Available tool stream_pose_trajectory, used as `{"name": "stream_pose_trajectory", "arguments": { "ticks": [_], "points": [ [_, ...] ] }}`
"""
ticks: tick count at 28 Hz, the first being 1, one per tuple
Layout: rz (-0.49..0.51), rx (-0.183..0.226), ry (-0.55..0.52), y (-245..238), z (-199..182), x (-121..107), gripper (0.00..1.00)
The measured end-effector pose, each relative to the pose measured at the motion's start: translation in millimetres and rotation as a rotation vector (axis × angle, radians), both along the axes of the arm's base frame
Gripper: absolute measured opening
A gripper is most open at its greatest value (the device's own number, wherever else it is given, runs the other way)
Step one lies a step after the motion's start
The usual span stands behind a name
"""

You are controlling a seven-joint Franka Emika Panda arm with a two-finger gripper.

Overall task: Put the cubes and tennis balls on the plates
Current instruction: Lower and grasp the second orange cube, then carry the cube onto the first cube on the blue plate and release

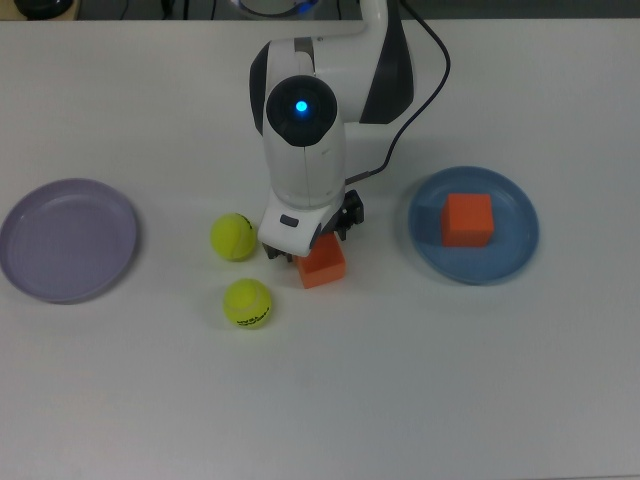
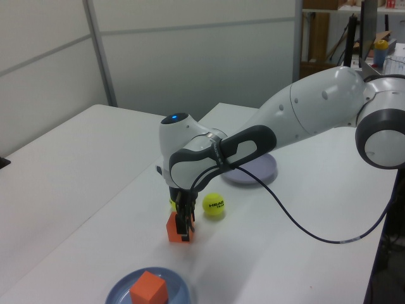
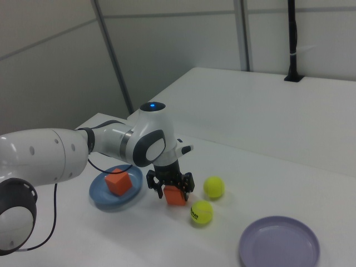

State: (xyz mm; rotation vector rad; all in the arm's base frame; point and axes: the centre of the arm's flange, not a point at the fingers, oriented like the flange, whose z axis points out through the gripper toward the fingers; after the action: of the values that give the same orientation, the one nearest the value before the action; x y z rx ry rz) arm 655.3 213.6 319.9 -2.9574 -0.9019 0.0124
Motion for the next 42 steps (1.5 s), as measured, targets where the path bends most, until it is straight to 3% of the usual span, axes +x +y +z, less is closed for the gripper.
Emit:
{"name": "stream_pose_trajectory", "arguments": {
  "ticks": [7, 12, 16, 24, 33, 42],
  "points": [
    [0.012, 0.011, -0.003, 6.9, 2.8, -0.8, 0.64],
    [0.024, 0.019, -0.017, 13.6, 12.0, -1.2, 0.63],
    [0.050, 0.045, -0.045, 30.7, 42.3, -7.9, 0.62],
    [0.090, 0.088, -0.044, 109.3, 109.4, -60.4, 0.62],
    [0.144, 0.033, -0.037, 180.0, 96.1, -105.4, 0.62],
    [0.158, -0.002, -0.009, 190.2, 67.0, -109.8, 0.62]
  ]
}}
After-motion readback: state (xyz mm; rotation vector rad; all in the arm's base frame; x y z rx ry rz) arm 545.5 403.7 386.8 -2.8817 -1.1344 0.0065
